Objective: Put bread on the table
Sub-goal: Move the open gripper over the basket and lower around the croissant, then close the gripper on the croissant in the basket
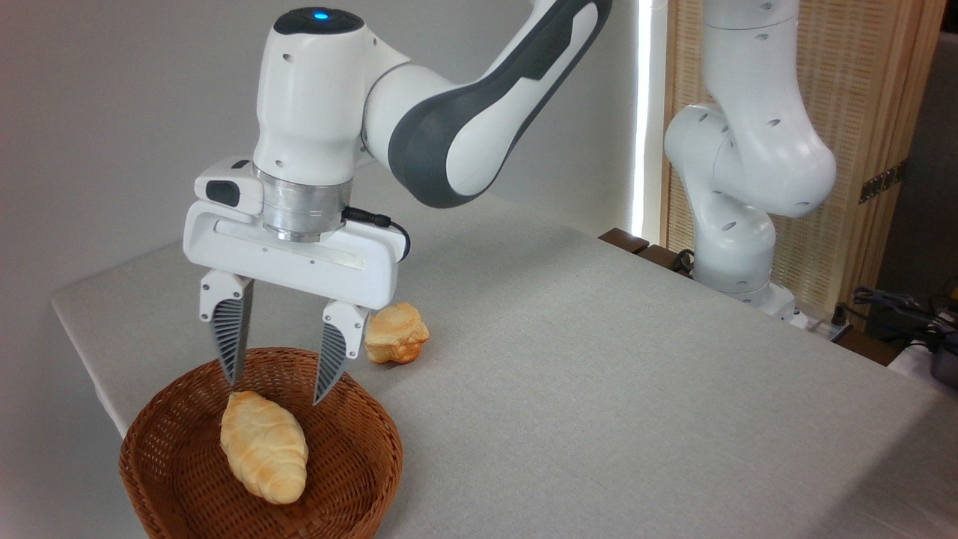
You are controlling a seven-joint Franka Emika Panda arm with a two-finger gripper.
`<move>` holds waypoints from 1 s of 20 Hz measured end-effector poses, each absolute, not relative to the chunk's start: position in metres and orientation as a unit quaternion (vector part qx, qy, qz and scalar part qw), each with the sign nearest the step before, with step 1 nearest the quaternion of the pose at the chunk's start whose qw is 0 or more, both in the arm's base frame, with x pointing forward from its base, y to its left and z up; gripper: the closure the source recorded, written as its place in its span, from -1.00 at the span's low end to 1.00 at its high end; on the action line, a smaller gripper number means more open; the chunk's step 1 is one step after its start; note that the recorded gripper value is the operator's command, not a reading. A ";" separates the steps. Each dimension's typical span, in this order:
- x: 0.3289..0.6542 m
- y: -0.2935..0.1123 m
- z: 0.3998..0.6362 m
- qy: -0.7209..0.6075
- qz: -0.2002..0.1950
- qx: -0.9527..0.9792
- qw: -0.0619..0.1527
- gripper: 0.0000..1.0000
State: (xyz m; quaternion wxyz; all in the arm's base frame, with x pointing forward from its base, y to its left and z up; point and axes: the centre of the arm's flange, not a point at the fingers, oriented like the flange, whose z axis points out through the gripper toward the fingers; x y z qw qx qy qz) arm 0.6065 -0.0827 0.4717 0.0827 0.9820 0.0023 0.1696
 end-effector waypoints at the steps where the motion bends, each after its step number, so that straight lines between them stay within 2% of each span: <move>1: 0.610 -0.082 0.471 0.021 0.182 0.979 0.086 -1.00; 4: 0.616 -0.082 0.467 0.045 0.198 0.975 0.090 -1.00; 11: 0.620 -0.105 0.429 0.021 0.172 0.982 0.079 -1.00; 20: 0.628 -0.116 0.410 0.017 0.189 0.978 0.081 -1.00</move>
